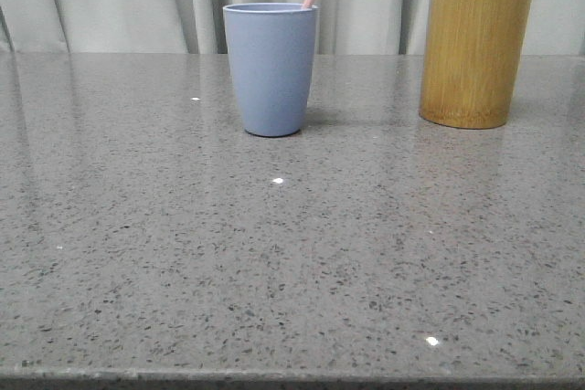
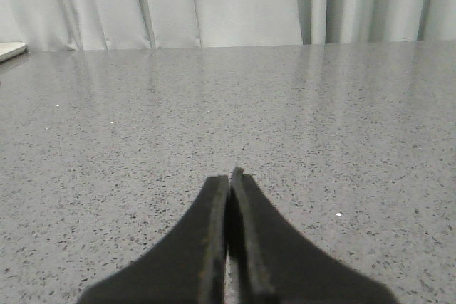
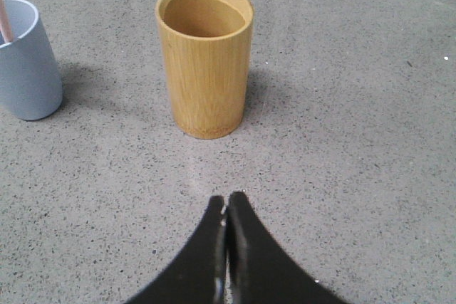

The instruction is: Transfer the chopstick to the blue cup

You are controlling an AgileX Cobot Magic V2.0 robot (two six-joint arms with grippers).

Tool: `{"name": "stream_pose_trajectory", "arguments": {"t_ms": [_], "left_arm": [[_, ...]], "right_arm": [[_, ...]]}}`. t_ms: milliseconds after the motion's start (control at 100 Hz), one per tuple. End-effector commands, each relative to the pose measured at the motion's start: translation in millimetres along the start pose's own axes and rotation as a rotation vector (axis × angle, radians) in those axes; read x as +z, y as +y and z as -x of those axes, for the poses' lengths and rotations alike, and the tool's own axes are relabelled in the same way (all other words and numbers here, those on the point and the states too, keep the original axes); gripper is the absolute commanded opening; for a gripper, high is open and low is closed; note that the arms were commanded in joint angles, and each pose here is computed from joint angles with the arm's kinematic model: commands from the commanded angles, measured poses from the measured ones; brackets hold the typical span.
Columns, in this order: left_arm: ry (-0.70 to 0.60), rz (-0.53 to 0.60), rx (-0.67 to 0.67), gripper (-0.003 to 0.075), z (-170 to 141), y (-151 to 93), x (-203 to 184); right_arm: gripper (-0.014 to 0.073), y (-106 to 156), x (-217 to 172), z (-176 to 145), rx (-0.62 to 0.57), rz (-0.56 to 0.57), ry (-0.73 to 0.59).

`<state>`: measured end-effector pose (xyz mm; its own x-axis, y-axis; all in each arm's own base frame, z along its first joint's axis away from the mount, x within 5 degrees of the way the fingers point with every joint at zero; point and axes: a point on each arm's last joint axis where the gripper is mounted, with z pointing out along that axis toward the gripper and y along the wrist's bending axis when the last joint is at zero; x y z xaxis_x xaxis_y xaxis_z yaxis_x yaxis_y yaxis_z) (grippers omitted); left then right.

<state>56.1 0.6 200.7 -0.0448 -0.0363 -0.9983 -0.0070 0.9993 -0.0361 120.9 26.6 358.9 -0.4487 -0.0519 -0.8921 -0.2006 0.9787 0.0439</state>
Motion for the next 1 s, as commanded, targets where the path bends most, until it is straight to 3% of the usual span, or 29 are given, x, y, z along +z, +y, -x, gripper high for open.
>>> {"name": "stream_pose_trajectory", "arguments": {"t_ms": [0,240,370,660,990], "left_arm": [[-0.103,-0.008,-0.001,-0.0019,6,-1,-3],[-0.103,-0.008,-0.001,-0.0019,6,-1,-3],[-0.103,-0.008,-0.001,-0.0019,6,-1,-3],[-0.103,-0.008,-0.001,-0.0019,6,-1,-3],[-0.103,-0.008,-0.001,-0.0019,6,-1,-3]], "right_arm": [[-0.0068,-1,-5,13,-0.008,-0.010,-0.105],[-0.0068,-1,-4,11,-0.015,-0.015,-0.103],[-0.0068,-4,-9,1,-0.081,-0.041,-0.192],[-0.0068,-5,-15,-65,-0.102,-0.042,-0.476],[-0.0068,-10,-26,-127,-0.091,-0.114,-0.620]]}}
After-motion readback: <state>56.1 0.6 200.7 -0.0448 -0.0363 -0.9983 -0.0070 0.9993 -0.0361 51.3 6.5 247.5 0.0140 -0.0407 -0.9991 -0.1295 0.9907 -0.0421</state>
